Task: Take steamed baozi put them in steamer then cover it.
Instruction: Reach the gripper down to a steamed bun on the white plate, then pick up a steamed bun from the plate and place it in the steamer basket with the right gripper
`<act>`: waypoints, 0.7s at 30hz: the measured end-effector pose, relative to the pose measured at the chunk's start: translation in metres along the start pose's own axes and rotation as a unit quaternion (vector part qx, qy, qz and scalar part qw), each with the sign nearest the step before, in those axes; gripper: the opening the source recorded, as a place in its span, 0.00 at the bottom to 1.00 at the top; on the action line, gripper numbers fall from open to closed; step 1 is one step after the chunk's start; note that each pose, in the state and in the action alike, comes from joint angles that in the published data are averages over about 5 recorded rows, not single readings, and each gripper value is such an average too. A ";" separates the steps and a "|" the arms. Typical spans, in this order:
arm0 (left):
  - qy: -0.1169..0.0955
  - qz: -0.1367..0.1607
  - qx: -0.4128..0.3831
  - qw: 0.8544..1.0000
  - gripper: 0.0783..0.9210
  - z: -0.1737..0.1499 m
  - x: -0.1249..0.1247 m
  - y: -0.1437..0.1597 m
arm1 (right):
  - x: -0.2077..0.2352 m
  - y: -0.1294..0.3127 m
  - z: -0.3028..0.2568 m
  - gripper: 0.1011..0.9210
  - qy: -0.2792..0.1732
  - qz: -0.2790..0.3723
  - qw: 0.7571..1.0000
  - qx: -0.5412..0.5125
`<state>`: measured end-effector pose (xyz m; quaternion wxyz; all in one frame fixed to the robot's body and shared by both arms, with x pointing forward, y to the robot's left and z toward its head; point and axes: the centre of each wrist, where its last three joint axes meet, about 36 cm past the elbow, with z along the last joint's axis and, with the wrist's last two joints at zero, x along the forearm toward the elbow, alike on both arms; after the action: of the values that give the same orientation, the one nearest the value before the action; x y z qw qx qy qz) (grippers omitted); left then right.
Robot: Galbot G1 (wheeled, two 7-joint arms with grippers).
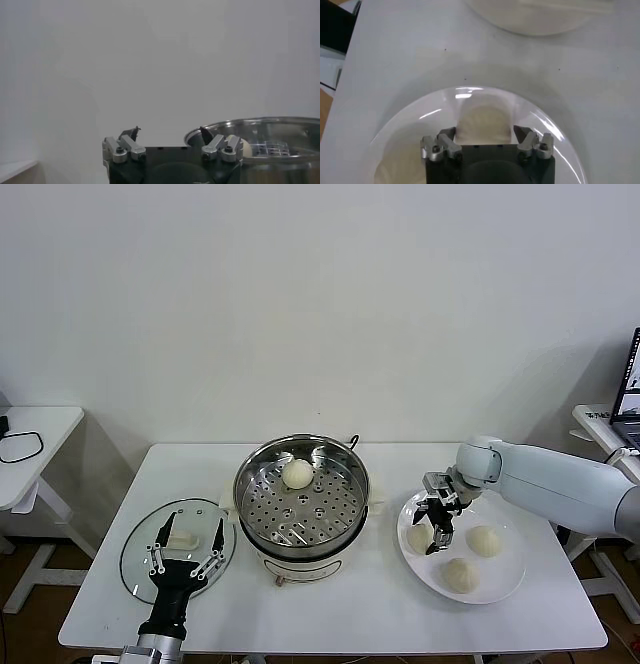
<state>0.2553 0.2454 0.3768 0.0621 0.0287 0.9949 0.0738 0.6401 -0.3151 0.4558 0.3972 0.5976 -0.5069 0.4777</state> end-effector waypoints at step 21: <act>-0.013 0.004 -0.004 1.000 0.88 -0.007 -0.004 0.003 | 0.114 -0.027 -0.028 0.68 0.007 0.027 0.998 0.049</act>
<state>0.2588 0.2471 0.3851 0.0746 0.0331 0.9936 0.0779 0.6654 -0.3096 0.5735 0.3576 0.5993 -0.4963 0.5164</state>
